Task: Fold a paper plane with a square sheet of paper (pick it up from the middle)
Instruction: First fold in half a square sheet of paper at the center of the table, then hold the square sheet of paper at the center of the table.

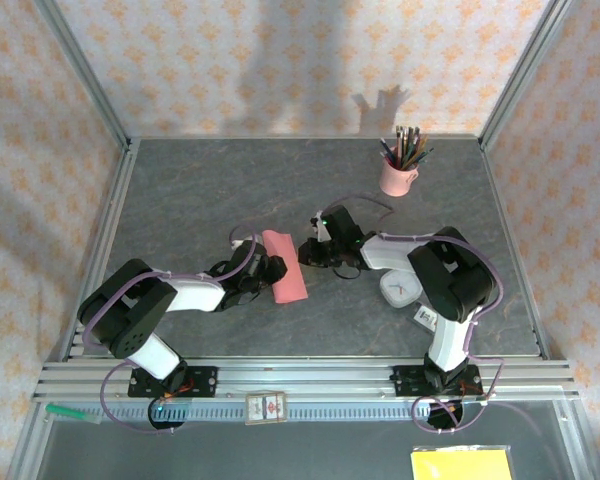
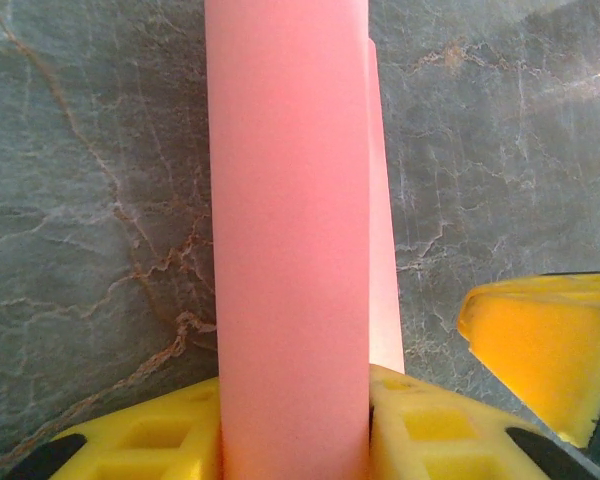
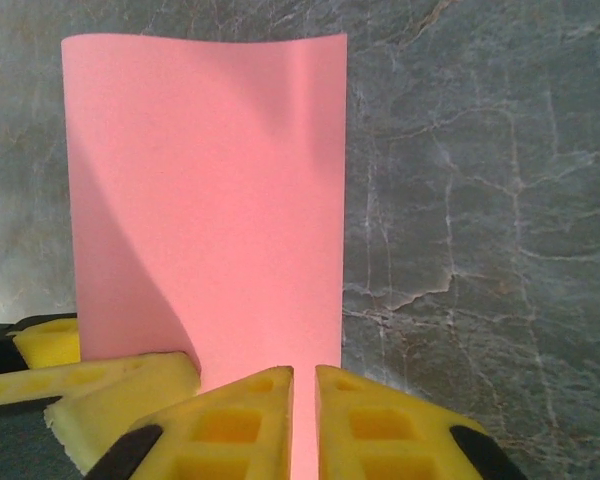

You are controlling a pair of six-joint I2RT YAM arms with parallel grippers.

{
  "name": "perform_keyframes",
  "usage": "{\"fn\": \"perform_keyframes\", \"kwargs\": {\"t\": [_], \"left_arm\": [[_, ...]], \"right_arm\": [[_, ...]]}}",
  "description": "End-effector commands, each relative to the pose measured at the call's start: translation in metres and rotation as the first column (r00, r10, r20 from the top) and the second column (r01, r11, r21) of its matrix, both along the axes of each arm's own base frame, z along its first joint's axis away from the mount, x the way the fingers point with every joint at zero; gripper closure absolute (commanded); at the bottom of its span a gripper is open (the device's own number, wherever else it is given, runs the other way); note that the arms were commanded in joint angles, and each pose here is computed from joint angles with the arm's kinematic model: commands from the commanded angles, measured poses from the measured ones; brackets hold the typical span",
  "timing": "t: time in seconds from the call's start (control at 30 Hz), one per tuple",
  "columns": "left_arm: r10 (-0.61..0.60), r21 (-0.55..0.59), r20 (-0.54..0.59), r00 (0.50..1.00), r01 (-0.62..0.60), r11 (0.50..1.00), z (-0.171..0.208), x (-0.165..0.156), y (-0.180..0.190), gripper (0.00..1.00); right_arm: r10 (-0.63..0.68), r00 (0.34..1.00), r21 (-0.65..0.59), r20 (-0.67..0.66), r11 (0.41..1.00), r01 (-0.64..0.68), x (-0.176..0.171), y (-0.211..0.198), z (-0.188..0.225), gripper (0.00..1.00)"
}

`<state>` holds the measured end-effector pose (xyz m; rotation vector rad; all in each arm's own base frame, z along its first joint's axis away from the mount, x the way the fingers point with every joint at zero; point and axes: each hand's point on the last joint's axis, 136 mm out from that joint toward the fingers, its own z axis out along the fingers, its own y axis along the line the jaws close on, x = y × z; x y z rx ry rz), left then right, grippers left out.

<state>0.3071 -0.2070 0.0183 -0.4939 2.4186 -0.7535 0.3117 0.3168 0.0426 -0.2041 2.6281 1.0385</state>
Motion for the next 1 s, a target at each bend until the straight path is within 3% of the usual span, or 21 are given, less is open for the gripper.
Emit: {"fn": "perform_keyframes", "kwargs": {"t": [0.0,0.73,0.97], "left_arm": [[0.108,0.255,-0.174,0.979,-0.061,0.965,-0.075,-0.035,0.057,0.65],[0.105,0.268,-0.187,0.977,-0.052,0.962,-0.082,-0.039,0.059,0.65],[0.105,0.272,-0.181,0.978,-0.053,0.961,-0.079,-0.038,0.059,0.65]], "right_arm": [[0.029,1.0,0.022,-0.006,0.999,-0.029,-0.002,0.011,0.005,0.87],[0.081,0.994,0.043,-0.07,0.996,-0.078,-0.012,0.027,-0.008,0.92],[0.017,0.995,-0.092,-0.101,0.995,-0.026,-0.01,0.008,-0.034,0.94]]}}
